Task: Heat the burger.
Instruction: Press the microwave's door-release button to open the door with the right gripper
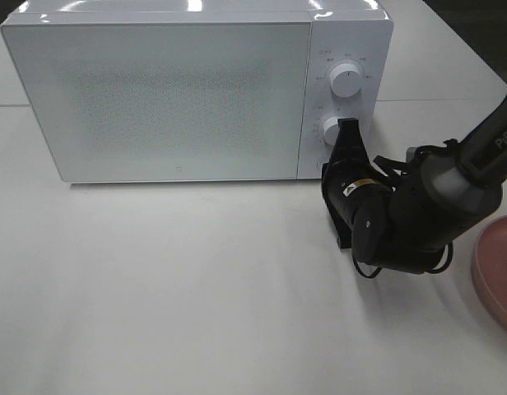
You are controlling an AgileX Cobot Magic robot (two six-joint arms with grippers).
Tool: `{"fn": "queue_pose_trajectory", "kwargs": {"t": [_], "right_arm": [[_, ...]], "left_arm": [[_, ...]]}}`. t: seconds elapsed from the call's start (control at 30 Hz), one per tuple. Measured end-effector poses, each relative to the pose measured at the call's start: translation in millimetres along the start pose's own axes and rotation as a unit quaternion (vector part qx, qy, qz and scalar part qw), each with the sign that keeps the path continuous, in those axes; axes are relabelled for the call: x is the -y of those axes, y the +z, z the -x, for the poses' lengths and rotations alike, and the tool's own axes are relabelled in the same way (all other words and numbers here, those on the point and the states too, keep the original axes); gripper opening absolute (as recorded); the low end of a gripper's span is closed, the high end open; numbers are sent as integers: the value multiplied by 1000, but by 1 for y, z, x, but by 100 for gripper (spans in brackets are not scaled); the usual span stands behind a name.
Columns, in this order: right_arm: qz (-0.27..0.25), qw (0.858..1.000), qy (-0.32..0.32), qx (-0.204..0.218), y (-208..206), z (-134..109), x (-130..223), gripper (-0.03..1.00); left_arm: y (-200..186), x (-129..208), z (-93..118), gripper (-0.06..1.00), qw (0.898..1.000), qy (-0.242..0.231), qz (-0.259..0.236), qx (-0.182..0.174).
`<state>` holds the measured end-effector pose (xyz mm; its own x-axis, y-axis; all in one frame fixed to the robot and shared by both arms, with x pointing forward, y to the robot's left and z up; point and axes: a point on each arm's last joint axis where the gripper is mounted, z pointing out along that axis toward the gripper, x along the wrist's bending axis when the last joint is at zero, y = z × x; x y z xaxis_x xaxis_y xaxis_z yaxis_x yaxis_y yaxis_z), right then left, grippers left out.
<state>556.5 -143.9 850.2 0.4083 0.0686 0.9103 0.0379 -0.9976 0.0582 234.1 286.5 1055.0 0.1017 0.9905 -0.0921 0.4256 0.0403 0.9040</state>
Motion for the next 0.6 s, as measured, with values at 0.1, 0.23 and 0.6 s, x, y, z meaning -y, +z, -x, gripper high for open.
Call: {"fn": "queue_pose_trajectory", "kwargs": {"t": [0.1,0.23,0.6], "right_arm": [[0,1000,0,1,4,2,2,1],[0,1000,1,-3,5,0,3,1],[10,1000,1,-10,13,-2,6,1]], "left_arm": [[0,0,0,99,1000,0,0,0],[0,0,0,99,1000,0,0,0],[0,0,0,99,1000,0,0,0]]}}
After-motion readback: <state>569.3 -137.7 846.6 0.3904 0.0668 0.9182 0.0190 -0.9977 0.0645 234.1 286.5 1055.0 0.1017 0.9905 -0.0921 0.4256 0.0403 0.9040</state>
